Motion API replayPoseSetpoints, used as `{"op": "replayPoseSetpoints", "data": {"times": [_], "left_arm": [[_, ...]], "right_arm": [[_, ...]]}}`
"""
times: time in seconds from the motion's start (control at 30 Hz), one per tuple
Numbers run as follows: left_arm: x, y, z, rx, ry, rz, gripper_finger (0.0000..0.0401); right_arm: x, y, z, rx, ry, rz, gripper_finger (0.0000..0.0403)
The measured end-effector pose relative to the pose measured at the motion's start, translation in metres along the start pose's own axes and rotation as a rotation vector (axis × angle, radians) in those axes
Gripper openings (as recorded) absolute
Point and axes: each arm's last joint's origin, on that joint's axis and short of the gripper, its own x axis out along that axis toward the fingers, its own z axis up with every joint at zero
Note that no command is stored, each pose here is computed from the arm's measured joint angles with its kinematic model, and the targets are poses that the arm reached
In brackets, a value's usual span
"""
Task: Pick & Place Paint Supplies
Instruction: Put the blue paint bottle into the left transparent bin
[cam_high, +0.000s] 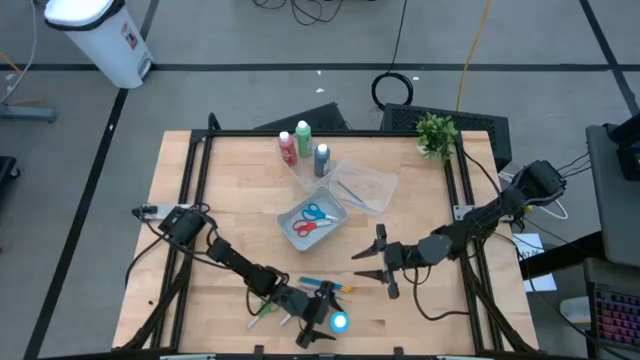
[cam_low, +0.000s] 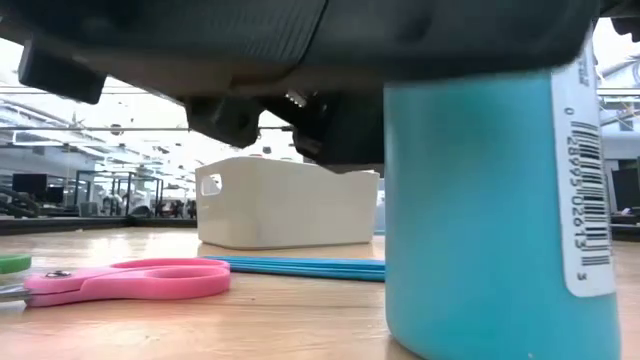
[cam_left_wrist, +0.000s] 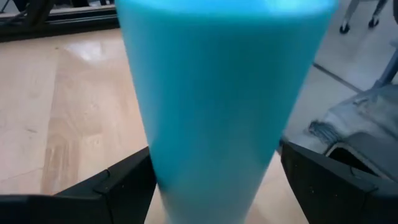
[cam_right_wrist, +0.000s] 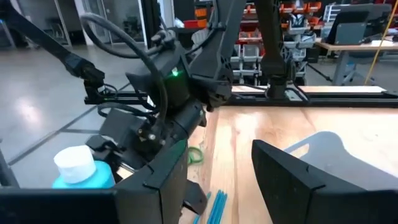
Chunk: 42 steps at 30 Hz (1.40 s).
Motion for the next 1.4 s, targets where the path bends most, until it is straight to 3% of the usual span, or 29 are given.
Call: {"op": "replayPoseSetpoints", "data": {"times": [0.43, 0.63, 1.03, 1.4], "left_arm": [[0.001, 0.001, 0.002, 0.054, -0.005, 0.006, 0.034], [0.001, 0.003, 0.003, 0.109, -0.006, 0.088, 0.034], [0.007, 0.001, -0.009, 0.078, -0.01, 0.027, 0.034], [0.013, 0.004, -0.014, 0.073, -0.065, 0.062, 0.0338]], "right_arm": [[-0.001, 0.002, 0.001, -0.006, -0.013, 0.011, 0.0169], [-0.001, 0.002, 0.001, -0.012, -0.013, 0.011, 0.0169], [-0.001, 0.002, 0.001, -0.025, -0.013, 0.011, 0.0169], [-0.001, 0.002, 0.001, -0.025, -0.013, 0.011, 0.0169]]}}
